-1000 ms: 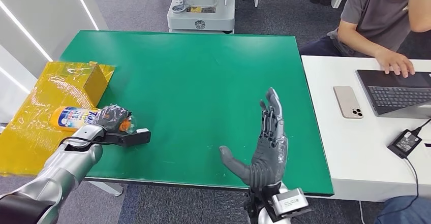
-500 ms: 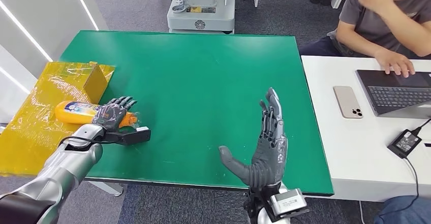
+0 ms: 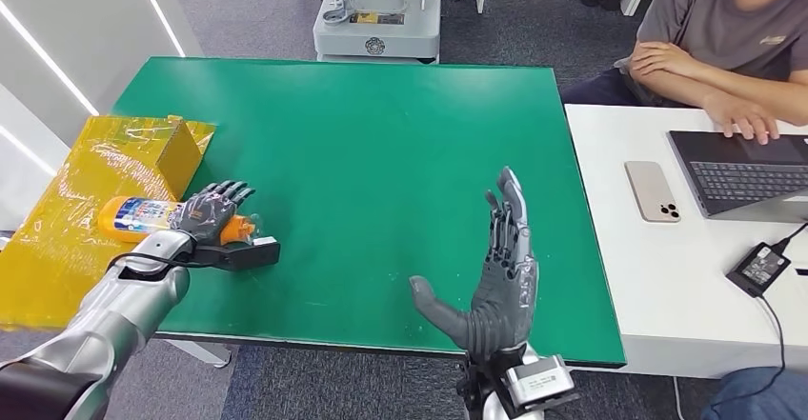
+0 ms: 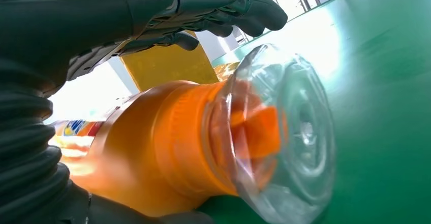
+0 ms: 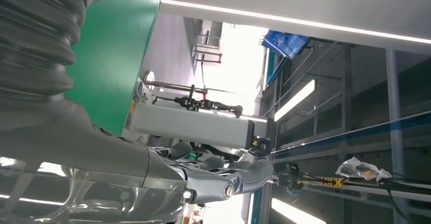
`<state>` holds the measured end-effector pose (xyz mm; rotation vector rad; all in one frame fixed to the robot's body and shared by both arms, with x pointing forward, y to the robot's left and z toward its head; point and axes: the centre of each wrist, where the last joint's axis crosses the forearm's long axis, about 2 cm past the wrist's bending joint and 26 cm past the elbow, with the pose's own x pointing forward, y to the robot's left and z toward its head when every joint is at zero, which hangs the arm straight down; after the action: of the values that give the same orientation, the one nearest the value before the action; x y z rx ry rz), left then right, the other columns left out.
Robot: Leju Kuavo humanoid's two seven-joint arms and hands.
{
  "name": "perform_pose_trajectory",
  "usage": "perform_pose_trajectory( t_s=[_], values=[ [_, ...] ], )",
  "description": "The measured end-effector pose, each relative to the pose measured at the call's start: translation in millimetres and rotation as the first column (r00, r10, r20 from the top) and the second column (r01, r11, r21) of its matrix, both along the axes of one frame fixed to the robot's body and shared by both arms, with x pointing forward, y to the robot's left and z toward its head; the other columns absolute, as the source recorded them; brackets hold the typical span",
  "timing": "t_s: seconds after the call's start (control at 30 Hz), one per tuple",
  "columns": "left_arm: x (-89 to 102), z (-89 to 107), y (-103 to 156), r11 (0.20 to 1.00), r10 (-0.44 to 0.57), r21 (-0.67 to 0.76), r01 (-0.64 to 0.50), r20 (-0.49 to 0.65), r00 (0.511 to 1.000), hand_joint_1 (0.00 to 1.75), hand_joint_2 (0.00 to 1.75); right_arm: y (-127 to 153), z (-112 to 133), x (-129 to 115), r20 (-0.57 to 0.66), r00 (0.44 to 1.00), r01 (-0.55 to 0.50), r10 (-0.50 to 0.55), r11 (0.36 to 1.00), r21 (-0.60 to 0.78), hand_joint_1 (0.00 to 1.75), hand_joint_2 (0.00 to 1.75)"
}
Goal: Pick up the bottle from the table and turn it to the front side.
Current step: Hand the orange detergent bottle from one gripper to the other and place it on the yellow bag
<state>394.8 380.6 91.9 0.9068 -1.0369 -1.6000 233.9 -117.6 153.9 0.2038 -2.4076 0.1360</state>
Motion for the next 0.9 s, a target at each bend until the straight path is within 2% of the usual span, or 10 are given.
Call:
perform_pose_trajectory(
  t_s=[0.67,0.9],
  values=[
    [19.5,46.7,56.3,0.984,0.051,0.171,-0.048,-0.011,0.999,0.00,1.75,-5.5,-2.4,-8.6,-0.014,1.000,0.017,-0.017,1.000,0.019,0.00,1.75],
    [22.4,54.6,62.9,0.982,0.061,0.181,-0.060,0.002,0.998,0.00,1.75,-6.9,-3.1,-8.9,-0.014,1.000,0.019,-0.019,1.000,0.015,0.00,1.75]
  ],
)
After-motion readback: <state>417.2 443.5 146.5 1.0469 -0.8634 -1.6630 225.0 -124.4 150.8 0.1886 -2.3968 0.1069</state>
